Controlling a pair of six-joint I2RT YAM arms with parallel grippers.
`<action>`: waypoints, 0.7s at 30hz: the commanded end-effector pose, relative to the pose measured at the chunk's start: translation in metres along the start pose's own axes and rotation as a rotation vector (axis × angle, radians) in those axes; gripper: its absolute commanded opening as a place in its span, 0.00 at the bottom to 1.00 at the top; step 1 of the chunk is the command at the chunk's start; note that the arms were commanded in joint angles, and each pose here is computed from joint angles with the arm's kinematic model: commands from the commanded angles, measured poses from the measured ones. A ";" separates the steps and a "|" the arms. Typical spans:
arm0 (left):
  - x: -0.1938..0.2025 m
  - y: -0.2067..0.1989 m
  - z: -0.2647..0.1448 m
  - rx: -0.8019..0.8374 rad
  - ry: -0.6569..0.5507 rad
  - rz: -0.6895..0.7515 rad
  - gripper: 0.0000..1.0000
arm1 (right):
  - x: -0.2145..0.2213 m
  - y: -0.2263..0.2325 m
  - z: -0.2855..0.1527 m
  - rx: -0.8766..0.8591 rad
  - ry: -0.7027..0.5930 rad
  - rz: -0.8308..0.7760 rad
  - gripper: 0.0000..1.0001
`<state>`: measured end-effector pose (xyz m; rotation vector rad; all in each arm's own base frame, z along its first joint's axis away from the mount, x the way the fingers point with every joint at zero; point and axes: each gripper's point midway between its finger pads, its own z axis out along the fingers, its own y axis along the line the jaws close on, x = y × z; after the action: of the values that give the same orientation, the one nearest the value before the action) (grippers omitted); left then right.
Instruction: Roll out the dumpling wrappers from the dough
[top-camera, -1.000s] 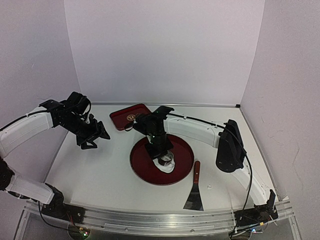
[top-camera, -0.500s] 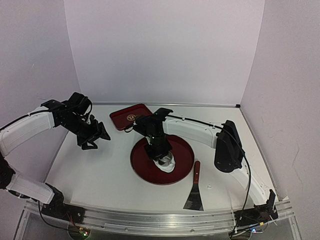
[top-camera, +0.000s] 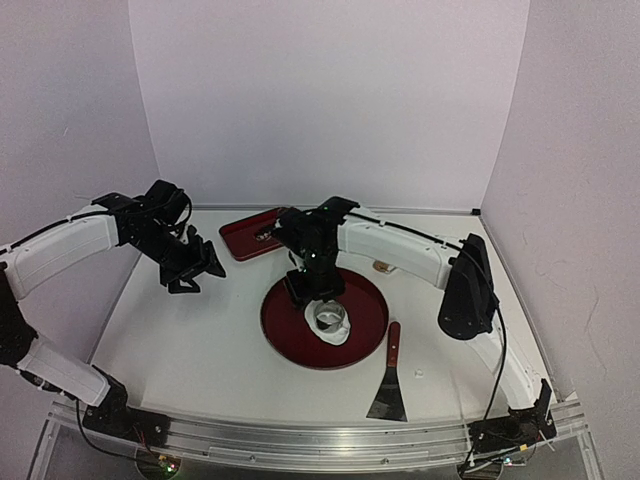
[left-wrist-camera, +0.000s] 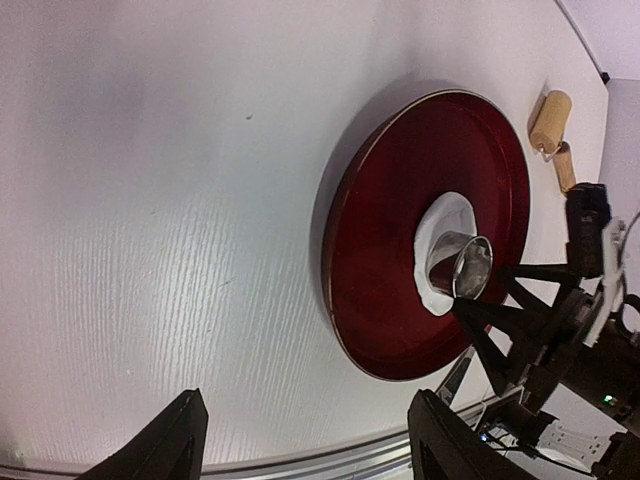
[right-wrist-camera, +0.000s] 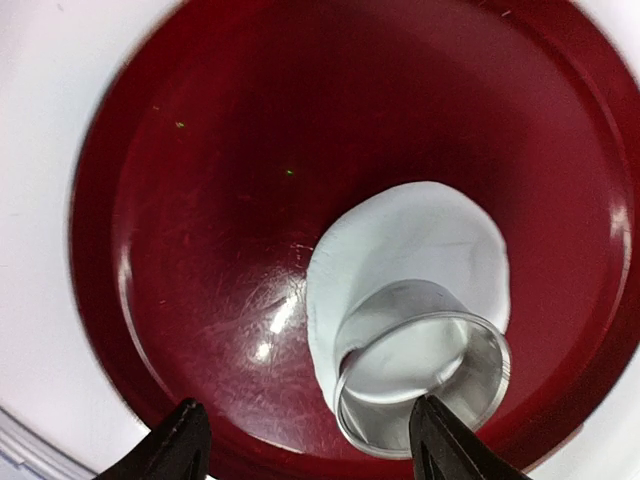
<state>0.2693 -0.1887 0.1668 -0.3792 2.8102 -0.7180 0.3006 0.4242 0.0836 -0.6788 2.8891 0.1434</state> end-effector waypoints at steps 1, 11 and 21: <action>-0.014 -0.031 0.001 0.072 0.015 0.102 0.67 | -0.024 -0.018 -0.085 -0.162 -0.133 0.119 0.59; 0.030 -0.125 0.085 0.242 0.331 0.377 0.27 | 0.004 -0.052 -0.060 -0.400 -0.013 0.229 0.00; 0.035 -0.161 0.139 0.431 0.464 0.309 0.10 | 0.008 -0.057 -0.025 -0.579 0.051 0.246 0.00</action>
<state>0.2894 -0.3728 0.0999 0.2737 3.0039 -1.2402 0.3034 0.3570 0.1057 -0.3632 3.0301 0.8533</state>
